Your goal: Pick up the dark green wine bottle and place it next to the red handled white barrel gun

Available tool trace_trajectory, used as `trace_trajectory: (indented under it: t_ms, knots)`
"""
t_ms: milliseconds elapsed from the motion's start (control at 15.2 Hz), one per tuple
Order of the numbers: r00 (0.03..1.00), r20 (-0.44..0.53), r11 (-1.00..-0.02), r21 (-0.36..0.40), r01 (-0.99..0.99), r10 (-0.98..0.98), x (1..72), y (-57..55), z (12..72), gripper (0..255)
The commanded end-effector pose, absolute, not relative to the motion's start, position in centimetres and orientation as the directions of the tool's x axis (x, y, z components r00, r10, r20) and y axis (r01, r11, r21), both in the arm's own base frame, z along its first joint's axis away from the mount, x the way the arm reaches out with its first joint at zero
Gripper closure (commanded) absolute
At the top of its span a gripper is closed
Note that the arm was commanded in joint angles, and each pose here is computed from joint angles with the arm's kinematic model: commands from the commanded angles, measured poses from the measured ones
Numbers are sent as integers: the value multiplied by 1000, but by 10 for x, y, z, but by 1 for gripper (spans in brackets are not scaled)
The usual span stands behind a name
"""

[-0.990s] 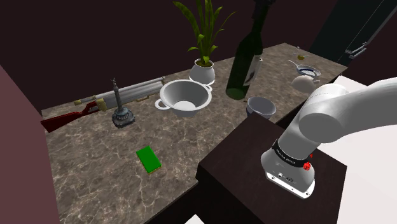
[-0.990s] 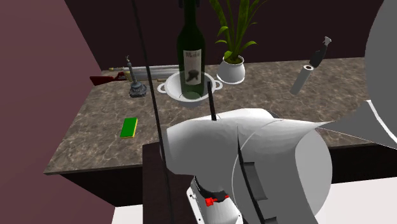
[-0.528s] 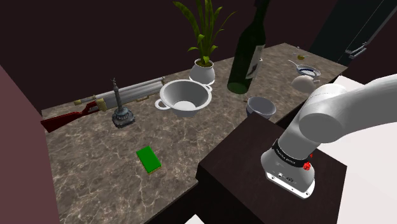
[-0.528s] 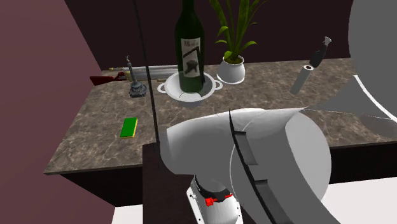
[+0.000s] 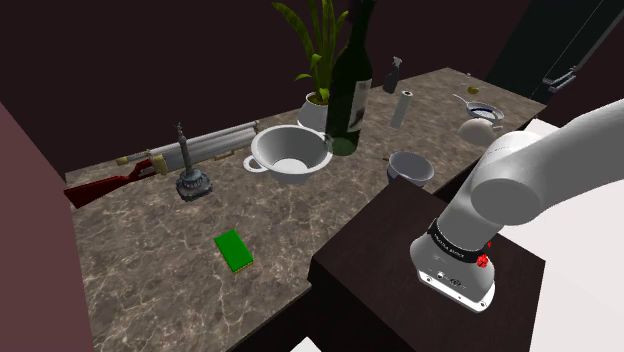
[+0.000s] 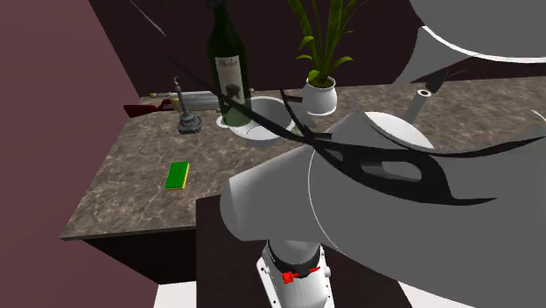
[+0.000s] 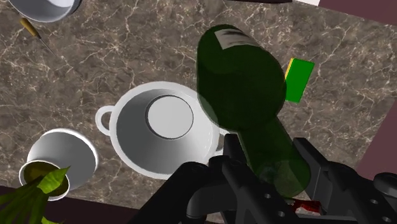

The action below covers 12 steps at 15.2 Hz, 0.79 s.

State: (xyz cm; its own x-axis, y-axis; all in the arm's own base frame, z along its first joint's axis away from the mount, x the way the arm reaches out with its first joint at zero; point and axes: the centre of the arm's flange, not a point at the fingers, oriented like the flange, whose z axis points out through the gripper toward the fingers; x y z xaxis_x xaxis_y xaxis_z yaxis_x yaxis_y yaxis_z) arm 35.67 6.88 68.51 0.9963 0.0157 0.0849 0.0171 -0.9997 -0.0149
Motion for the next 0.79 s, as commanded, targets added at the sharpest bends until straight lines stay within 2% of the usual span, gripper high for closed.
trace_trajectory:
  t_ms: [0, 726]
  knots:
    - [996, 86, -1000, -16, 17, 15, 373, 86, 675, 255]
    - [996, 86, -1000, -16, 17, 15, 467, 187, 629, 255]
